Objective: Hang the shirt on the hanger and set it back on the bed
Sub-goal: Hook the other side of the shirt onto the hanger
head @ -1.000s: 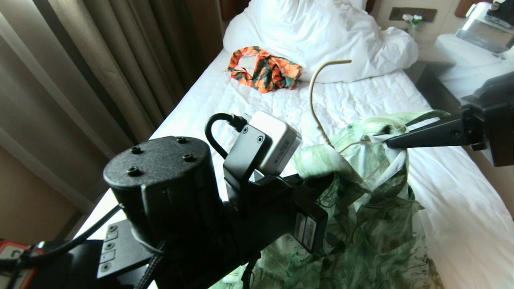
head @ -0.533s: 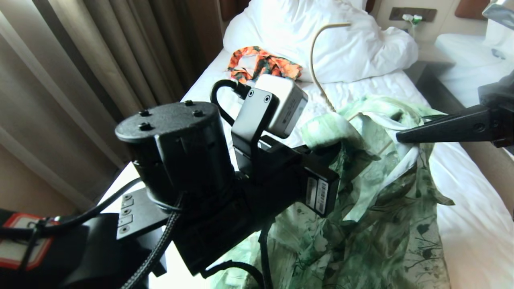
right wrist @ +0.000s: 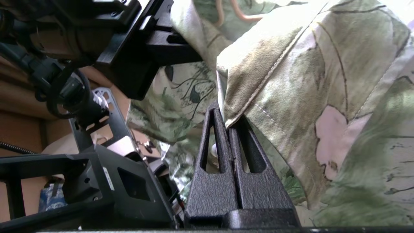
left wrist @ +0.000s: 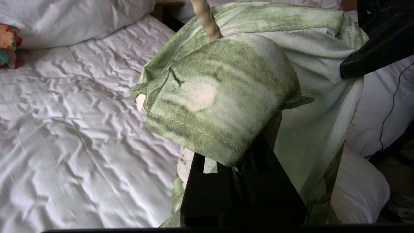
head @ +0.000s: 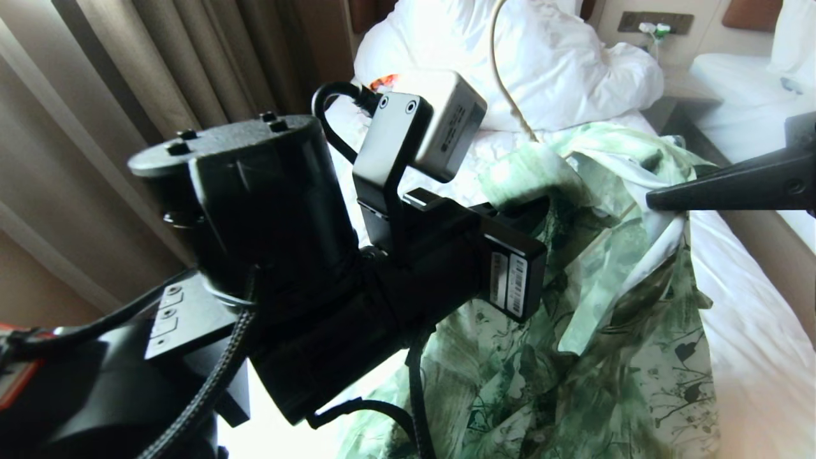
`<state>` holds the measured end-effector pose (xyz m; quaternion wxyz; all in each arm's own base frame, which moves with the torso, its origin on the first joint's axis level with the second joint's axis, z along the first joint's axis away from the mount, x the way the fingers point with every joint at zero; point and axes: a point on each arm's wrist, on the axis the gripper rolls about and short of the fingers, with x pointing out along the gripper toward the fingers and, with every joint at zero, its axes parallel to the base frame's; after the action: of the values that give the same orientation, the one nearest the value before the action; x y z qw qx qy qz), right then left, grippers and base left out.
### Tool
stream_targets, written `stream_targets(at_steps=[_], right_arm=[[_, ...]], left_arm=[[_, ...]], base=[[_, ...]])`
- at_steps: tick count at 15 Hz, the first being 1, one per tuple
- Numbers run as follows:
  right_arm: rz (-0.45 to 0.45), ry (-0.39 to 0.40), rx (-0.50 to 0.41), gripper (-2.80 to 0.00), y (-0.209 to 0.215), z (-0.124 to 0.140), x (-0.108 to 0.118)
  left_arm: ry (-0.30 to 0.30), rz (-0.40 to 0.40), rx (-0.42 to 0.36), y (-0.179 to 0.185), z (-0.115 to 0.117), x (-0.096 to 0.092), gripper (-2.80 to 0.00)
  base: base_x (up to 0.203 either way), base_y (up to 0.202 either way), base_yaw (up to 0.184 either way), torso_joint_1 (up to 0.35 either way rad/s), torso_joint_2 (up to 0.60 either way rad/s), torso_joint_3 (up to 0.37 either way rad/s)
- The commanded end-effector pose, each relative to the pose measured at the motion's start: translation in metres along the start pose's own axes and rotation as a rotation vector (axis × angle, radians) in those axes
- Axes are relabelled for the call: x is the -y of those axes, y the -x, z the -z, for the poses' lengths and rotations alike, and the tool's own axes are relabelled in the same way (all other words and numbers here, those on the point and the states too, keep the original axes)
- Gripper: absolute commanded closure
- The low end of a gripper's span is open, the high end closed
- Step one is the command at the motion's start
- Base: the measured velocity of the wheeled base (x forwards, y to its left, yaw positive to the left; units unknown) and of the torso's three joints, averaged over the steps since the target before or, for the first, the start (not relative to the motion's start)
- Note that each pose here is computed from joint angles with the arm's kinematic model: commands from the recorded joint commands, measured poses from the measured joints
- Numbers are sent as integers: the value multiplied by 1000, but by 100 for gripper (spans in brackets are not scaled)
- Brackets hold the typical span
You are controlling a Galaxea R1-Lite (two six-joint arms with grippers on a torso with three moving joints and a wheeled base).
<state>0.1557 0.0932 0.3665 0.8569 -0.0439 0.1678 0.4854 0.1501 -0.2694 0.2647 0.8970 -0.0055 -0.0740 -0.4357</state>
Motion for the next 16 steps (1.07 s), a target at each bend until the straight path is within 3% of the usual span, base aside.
stream_targets(at_steps=[1,9,10,16], right_arm=[[-6,6,6,0,1,-1,-1],[-45,8,11,0,-2,1,0],[-44,10,12,-280,-2,1,-1],[-30,-35,94,-280,16,-17,-8]], left_arm=[[5,0,36,7,-11,-1,0],[11,-3,71,16,-23,-3,0],[10,-3,79,18,-26,-4,0],[4,-3,90,22,-30,-5,0]], base=[[0,0,0,0,0,0],[0,0,0,0,0,0],[0,0,0,0,0,0],[0,0,0,0,0,0]])
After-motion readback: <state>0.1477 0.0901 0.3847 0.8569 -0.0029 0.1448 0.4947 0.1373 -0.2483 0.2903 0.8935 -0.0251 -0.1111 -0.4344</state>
